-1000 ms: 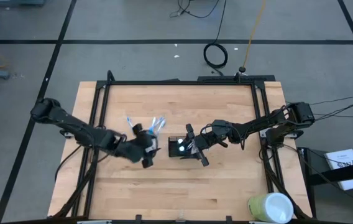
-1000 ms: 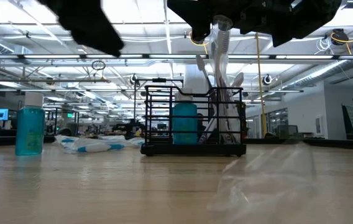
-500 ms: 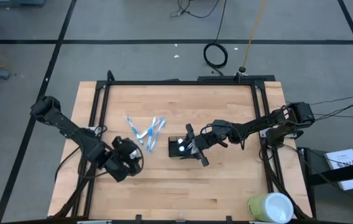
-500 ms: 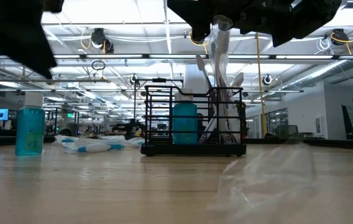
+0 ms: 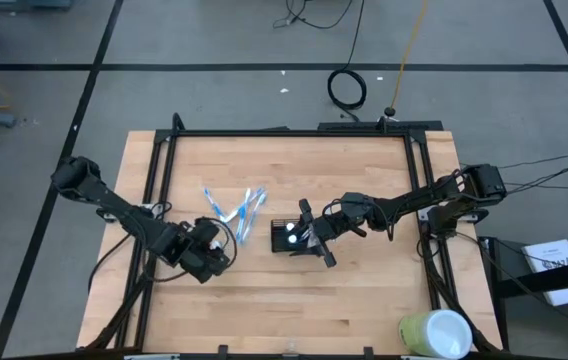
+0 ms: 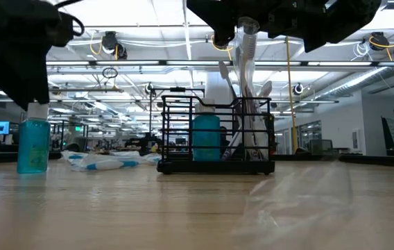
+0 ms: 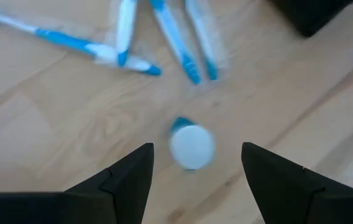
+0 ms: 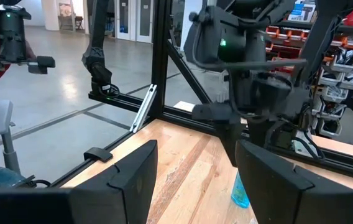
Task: Pick & Place toothbrushing station
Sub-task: Put the mouthwash into the middle section of the wire organizer, then put the blue toothbrush into the left section of the wire organizer
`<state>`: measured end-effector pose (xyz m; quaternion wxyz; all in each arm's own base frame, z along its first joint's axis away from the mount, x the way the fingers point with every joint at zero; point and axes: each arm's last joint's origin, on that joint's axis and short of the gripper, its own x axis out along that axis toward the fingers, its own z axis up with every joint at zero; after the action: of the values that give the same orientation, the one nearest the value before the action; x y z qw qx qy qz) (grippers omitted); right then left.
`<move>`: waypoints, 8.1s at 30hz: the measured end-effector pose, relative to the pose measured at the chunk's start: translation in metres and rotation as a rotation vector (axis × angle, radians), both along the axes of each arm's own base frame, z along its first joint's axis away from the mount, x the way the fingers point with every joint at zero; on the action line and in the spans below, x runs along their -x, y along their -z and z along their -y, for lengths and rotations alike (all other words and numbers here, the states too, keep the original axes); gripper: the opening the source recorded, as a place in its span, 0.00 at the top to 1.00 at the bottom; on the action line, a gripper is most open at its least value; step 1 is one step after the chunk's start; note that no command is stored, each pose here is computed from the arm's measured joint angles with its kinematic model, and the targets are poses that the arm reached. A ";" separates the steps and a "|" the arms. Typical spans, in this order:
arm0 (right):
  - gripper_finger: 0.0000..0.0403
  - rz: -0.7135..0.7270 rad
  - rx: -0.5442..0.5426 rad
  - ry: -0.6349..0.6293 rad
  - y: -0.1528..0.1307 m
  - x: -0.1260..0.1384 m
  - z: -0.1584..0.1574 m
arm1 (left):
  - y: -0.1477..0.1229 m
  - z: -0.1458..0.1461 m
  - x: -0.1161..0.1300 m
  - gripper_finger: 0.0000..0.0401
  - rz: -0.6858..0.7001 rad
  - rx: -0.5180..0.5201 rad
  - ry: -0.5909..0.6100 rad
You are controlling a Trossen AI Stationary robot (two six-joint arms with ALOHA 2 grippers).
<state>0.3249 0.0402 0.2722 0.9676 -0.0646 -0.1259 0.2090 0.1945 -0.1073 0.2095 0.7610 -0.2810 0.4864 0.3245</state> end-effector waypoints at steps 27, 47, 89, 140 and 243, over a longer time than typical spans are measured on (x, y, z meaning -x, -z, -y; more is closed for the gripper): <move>0.48 0.000 0.000 0.000 0.000 0.000 0.000 | 0.011 -0.003 -0.008 0.52 -0.079 -0.001 0.019; 0.48 0.000 0.000 0.000 0.000 0.000 0.000 | -0.004 -0.003 -0.016 0.77 -0.013 -0.107 0.110; 0.48 0.000 0.000 0.000 0.000 0.000 0.000 | -0.031 -0.071 -0.159 0.77 0.391 -0.190 0.650; 0.48 0.000 0.000 0.000 0.000 0.000 0.000 | -0.022 -0.101 -0.043 0.36 0.156 -0.363 -0.083; 0.48 0.000 0.000 0.000 0.000 0.000 0.000 | -0.003 -0.078 -0.090 0.88 1.320 -0.960 0.488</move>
<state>0.3249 0.0402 0.2722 0.9676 -0.0646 -0.1259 0.2090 0.2841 -0.0297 0.2121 0.9740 0.0533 -0.2000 0.0920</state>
